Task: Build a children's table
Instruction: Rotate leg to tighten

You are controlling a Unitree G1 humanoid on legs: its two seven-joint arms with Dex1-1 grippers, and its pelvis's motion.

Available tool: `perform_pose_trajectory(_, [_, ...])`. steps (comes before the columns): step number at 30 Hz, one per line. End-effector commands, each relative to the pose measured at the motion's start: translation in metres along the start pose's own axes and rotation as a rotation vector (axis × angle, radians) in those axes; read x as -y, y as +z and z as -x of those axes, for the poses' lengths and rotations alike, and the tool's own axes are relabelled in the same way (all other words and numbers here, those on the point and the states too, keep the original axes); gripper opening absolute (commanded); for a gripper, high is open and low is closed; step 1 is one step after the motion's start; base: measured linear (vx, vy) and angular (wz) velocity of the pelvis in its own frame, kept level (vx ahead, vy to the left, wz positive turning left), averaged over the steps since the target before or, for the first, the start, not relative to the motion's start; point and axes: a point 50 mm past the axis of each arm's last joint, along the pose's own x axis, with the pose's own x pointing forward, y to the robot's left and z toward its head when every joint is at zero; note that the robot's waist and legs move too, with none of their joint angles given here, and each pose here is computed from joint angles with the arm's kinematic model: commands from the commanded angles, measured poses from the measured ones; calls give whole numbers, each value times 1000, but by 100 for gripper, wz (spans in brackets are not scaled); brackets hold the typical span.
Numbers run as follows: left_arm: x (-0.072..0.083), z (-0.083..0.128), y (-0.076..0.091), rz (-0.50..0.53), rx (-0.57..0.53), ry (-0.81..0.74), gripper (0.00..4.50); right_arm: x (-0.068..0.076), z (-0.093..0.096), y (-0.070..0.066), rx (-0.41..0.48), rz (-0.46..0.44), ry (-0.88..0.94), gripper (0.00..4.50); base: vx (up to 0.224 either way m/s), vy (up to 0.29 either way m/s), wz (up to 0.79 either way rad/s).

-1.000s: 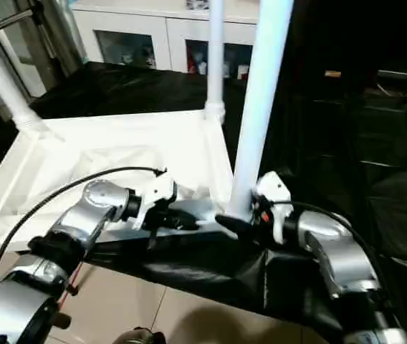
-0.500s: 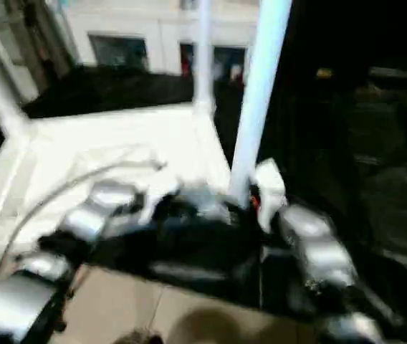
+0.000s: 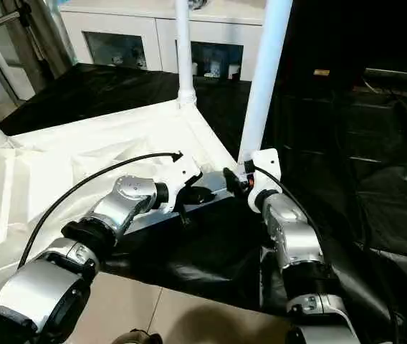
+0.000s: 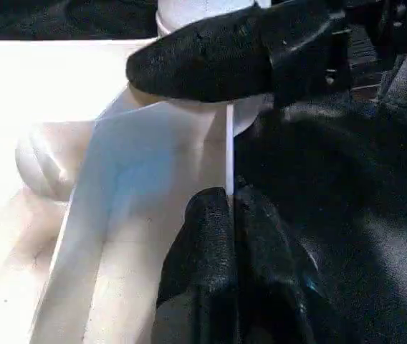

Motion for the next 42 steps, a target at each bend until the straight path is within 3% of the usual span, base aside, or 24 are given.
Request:
perform_pose_trajectory(1, [11, -10, 30, -83, 142, -80, 0, -34, -4, -15, -60, 17, 213, 367, 0, 0, 0])
perform_pose_trajectory(10, [16, 13, 15, -141, 158, -299, 0, -19, 36, -7, -46, 116, 560, 367, 0, 0, 0])
perform_pose_trajectory(16, [14, 25, 9, -149, 149, -358, 0, -8, 52, -8, -84, 152, 637, 367, 0, 0, 0])
perform_pose_trajectory(17, [13, 28, 8, -148, 148, -367, 0, -6, 56, -9, -99, 156, 655, 342, 0, 0, 0])
perform_pose_trajectory(23, [12, 34, 6, -143, 144, -393, 0, -8, 60, -6, -93, 130, 700, 291, 0, 0, 0])
perform_pose_trajectory(28, [12, 33, 6, -142, 139, -384, 0, -14, 58, -9, -96, 107, 712, 279, 0, 0, 0])
perform_pose_trajectory(30, [10, 29, 6, -137, 121, -330, 0, -15, 51, -13, -107, 103, 635, 277, 0, 0, 0])
perform_pose_trajectory(33, [6, 17, 10, -112, 105, -198, 0, -9, 30, -23, -130, 89, 356, 276, 0, 0, 0])
perform_pose_trajectory(34, [6, 17, 10, -112, 105, -198, 0, -9, 30, -23, -130, 89, 356, 276, 0, 0, 0])
perform_pose_trajectory(35, [5, 9, 16, -98, 113, -142, 0, -6, 19, -23, -109, 32, 218, 276, 0, 0, 0])
perform_pose_trajectory(37, [6, 5, 20, -85, 122, -124, 0, -6, 14, -22, -96, -22, 155, 276, 0, 0, 0])
perform_pose_trajectory(40, [8, -3, 26, -70, 132, -88, 0, -9, 7, -22, -90, -48, 94, 275, 0, 0, 0])
perform_pose_trajectory(41, [11, -15, 34, -44, 138, -5, 0, -20, -4, -23, -94, -26, 14, 275, 0, 0, 0])
perform_pose_trajectory(42, [11, -15, 34, -44, 138, -5, 0, -20, -4, -23, -94, -26, 14, 275, 0, 0, 0])
